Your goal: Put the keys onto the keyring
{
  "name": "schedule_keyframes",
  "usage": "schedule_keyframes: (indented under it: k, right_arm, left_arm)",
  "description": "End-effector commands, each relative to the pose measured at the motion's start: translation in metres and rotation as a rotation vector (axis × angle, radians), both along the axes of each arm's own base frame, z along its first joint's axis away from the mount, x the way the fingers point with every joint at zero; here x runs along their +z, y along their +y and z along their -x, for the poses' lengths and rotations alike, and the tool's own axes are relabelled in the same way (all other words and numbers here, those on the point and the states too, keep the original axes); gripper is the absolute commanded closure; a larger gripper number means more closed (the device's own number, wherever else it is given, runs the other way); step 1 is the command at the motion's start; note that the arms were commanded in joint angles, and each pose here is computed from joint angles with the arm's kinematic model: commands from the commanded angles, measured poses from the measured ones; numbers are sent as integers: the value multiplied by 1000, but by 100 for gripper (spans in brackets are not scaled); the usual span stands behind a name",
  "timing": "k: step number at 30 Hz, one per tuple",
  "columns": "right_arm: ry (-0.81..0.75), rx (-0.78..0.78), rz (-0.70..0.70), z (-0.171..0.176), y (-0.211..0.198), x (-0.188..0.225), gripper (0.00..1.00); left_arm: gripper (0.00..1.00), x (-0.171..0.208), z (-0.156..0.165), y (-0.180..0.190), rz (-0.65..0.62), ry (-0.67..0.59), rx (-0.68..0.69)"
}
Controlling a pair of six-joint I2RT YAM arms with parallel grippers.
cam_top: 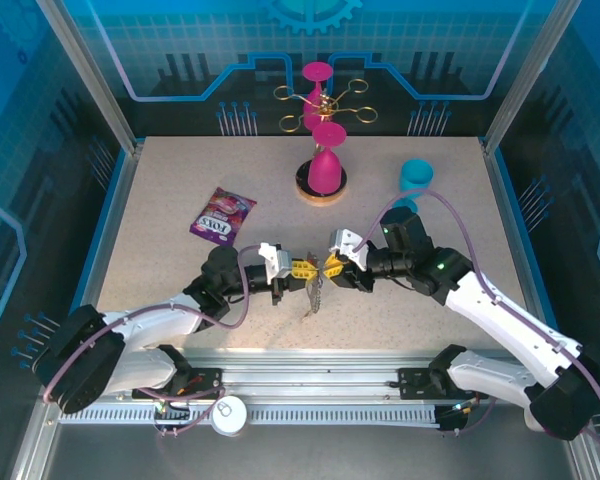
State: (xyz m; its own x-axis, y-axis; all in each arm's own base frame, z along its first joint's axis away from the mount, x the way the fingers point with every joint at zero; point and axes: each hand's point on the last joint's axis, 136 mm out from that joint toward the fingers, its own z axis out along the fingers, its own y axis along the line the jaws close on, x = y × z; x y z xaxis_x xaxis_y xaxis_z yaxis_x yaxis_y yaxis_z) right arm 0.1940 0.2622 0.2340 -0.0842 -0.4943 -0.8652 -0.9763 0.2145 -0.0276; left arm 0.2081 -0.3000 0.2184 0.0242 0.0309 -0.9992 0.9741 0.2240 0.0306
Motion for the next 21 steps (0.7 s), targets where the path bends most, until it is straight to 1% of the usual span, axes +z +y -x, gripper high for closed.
schedule_keyframes:
  k: [1,4,5,11,21]
  right_arm:
    - [14,37,-40,2,6,1,78]
    - [13,36,-38,0,8,0,78]
    - [33,34,-22,1,6,-11,77]
    - [40,38,-14,0,8,-17,77]
    - [12,63,-65,0,14,-4,79]
  left_arm:
    - [100,13,8,-2,41,-79,-46]
    - [100,14,8,-3,45,-77,-51]
    - [100,14,9,-3,46,-76,-53]
    - [100,17,11,-3,56,-77,-65]
    - [100,17,13,-4,60,-70,-82]
